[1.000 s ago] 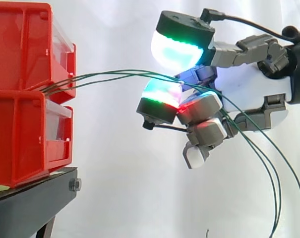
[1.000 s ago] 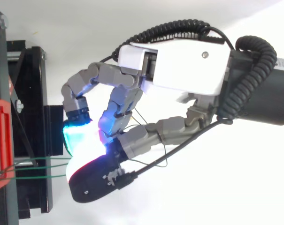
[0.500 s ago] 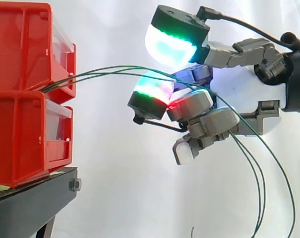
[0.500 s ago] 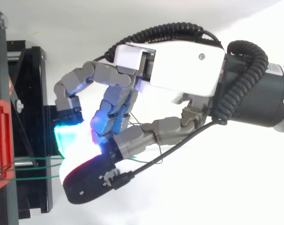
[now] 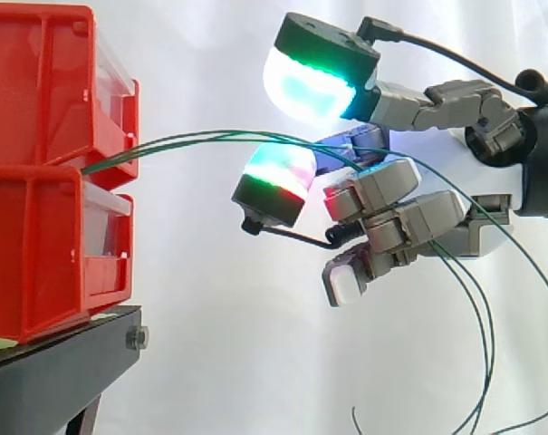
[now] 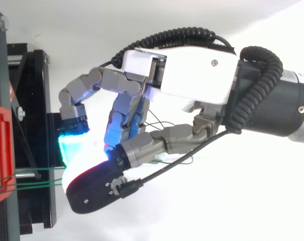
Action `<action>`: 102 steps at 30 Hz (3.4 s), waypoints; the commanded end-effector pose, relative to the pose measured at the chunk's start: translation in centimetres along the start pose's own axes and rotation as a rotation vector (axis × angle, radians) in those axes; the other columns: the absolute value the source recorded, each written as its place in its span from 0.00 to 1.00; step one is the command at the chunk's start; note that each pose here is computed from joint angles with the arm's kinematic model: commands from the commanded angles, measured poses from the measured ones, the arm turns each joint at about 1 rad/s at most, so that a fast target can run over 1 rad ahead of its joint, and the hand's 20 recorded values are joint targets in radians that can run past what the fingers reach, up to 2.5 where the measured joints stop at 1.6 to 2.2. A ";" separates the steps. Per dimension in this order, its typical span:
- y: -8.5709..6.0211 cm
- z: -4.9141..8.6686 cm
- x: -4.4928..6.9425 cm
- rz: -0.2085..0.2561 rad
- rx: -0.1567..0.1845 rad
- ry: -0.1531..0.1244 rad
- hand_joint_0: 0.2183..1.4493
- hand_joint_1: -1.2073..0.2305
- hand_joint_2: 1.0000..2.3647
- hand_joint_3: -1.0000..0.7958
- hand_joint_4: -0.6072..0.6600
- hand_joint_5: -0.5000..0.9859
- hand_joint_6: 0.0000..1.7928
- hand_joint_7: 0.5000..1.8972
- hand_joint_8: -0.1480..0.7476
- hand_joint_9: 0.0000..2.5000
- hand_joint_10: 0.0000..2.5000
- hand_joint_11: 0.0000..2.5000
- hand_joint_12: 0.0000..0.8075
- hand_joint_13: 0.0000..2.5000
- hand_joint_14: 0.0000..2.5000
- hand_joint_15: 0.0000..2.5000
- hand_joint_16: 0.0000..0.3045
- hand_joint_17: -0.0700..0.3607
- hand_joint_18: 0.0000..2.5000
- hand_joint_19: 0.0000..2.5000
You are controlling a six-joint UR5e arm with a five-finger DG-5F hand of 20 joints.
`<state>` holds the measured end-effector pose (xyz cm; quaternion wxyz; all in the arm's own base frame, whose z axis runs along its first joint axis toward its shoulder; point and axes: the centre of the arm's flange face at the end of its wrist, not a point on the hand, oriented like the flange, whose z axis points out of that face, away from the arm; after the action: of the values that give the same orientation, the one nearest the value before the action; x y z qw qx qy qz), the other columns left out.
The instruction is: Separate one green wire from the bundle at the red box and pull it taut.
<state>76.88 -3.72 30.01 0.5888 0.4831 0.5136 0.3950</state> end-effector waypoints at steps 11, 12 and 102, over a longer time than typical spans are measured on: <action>0.0 -0.1 0.1 -0.001 0.004 0.002 0.30 0.31 0.01 0.32 0.64 0.18 0.47 0.49 0.50 0.54 0.10 0.79 0.42 0.65 0.00 0.64 0.21 0.50 0.40 0.22; 0.0 0.0 0.1 -0.001 0.002 0.002 0.30 0.31 0.00 0.32 0.64 0.18 0.47 0.48 0.50 0.53 0.10 0.79 0.42 0.65 0.00 0.64 0.21 0.50 0.40 0.22; -0.3 -0.2 0.0 -0.010 0.017 -0.003 0.29 0.31 0.02 0.54 0.41 0.23 0.46 0.59 0.37 0.14 0.00 0.00 0.41 0.03 0.00 0.00 0.18 0.44 0.03 0.00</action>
<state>76.82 -3.52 29.91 0.5895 0.4841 0.5148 0.3914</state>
